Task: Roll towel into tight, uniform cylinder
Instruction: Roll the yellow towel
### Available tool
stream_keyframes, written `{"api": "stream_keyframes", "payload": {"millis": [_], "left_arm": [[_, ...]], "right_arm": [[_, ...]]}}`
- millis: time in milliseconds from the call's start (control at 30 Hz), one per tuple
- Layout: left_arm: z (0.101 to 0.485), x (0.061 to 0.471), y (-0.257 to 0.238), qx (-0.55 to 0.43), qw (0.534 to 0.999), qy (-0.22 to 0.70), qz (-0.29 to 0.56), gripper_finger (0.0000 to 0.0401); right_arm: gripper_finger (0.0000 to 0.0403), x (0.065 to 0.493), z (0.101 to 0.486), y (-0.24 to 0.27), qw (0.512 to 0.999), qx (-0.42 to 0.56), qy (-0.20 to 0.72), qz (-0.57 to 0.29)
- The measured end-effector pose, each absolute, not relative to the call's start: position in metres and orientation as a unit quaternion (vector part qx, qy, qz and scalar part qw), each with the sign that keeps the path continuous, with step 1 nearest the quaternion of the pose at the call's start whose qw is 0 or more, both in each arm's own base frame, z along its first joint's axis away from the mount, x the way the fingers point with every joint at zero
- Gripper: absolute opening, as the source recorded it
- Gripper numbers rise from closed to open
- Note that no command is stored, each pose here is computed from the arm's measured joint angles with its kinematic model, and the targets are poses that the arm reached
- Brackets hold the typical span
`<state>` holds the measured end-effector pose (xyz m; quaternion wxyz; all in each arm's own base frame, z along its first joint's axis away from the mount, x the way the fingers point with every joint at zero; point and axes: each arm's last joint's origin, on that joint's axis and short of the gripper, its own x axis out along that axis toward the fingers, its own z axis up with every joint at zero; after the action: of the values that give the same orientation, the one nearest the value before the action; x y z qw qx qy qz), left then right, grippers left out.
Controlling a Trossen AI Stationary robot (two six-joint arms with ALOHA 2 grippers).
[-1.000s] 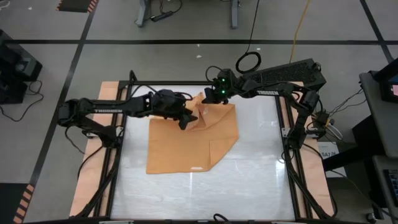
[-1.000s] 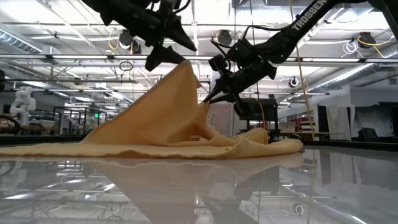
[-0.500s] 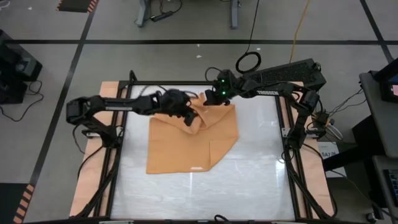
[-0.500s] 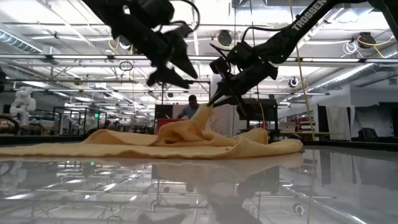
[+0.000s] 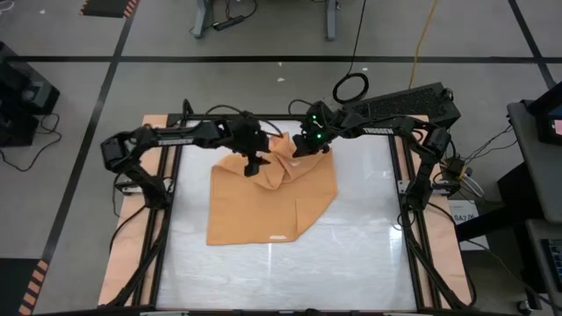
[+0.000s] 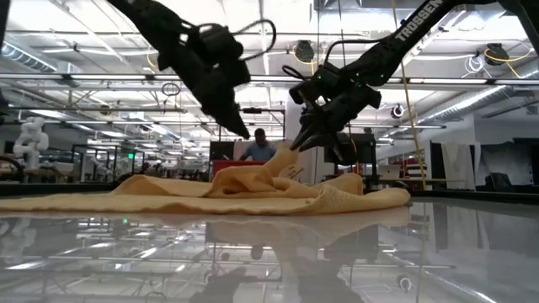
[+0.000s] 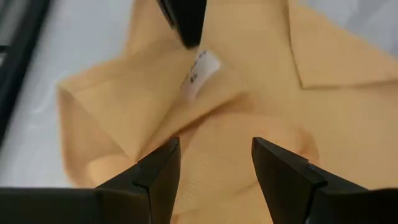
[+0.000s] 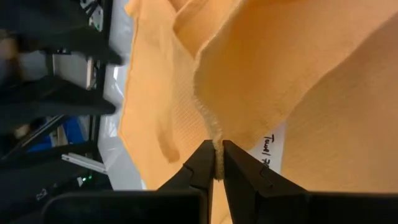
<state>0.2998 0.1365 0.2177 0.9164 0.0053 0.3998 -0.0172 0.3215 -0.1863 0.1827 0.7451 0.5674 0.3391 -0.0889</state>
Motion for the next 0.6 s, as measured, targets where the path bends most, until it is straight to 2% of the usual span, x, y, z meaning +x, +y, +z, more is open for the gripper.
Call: {"api": "stream_keyframes", "payload": {"millis": [200,333,500,600], "left_arm": [[0.206,0.316,0.145,0.026,0.896,0.439,-0.058,0.0203],[0.195,0.325,0.154,0.015,0.87,0.491,-0.048,0.0203],[0.176,0.331,0.159,-0.001,0.834,0.546,-0.079,0.0203],[0.17,0.332,0.16,0.002,0.829,0.554,-0.076,0.0203]], "right_arm": [[0.0025,0.322,0.183,-0.186,0.738,0.577,0.34,-0.086],[0.0025,0.322,0.183,-0.186,0.738,0.577,0.339,-0.086],[0.0025,0.322,0.183,-0.185,0.736,0.579,0.34,-0.088],[0.0025,0.322,0.183,-0.184,0.735,0.58,0.341,-0.087]]}}
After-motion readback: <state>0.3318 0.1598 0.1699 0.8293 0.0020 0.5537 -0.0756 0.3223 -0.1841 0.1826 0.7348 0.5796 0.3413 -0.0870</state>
